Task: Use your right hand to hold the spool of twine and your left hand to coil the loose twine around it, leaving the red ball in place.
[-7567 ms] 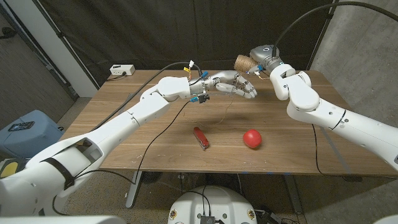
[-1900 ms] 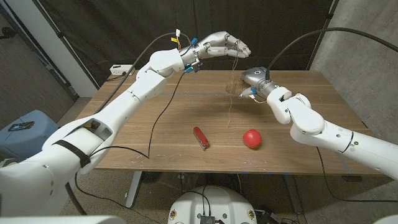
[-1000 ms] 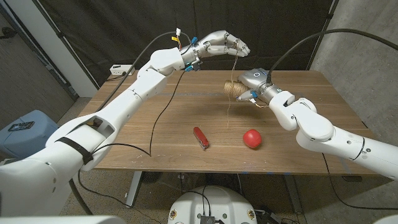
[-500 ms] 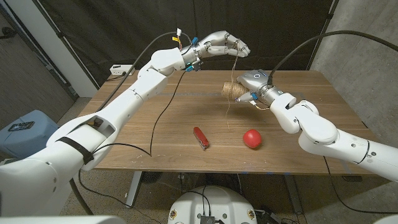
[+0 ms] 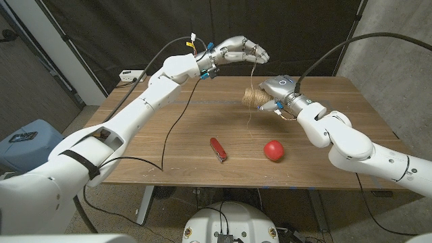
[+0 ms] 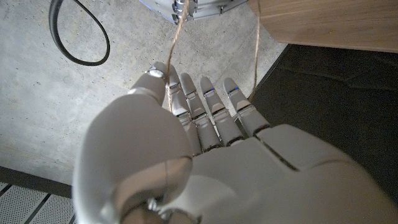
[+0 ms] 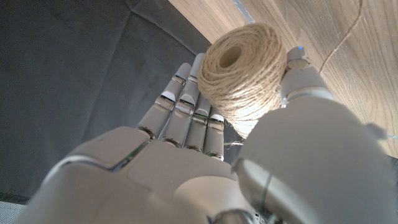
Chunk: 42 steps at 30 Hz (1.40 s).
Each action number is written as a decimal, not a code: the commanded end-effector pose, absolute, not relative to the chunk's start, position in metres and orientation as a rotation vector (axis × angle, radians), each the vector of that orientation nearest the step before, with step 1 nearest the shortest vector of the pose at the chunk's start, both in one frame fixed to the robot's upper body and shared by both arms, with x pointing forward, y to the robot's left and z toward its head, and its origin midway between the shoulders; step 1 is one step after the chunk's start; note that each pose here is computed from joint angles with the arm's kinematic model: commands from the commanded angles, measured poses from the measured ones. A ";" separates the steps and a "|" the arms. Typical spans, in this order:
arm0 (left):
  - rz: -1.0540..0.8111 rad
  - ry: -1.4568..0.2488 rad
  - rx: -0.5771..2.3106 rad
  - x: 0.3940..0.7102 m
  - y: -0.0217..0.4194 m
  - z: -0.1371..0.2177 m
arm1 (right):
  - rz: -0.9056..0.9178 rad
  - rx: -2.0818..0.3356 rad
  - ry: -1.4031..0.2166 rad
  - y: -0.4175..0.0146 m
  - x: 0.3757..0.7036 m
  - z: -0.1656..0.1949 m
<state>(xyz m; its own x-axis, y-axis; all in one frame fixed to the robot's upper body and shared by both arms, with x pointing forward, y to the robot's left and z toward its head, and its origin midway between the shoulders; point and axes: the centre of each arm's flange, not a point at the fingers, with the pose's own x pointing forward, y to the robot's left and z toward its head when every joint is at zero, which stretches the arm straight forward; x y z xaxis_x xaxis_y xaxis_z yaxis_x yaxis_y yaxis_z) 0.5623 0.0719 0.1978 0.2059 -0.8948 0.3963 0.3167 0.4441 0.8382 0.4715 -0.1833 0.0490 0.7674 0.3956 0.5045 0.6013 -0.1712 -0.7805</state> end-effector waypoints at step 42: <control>-0.928 -0.990 0.702 0.587 0.073 0.202 | -0.199 -1.756 -0.895 -0.185 0.424 0.047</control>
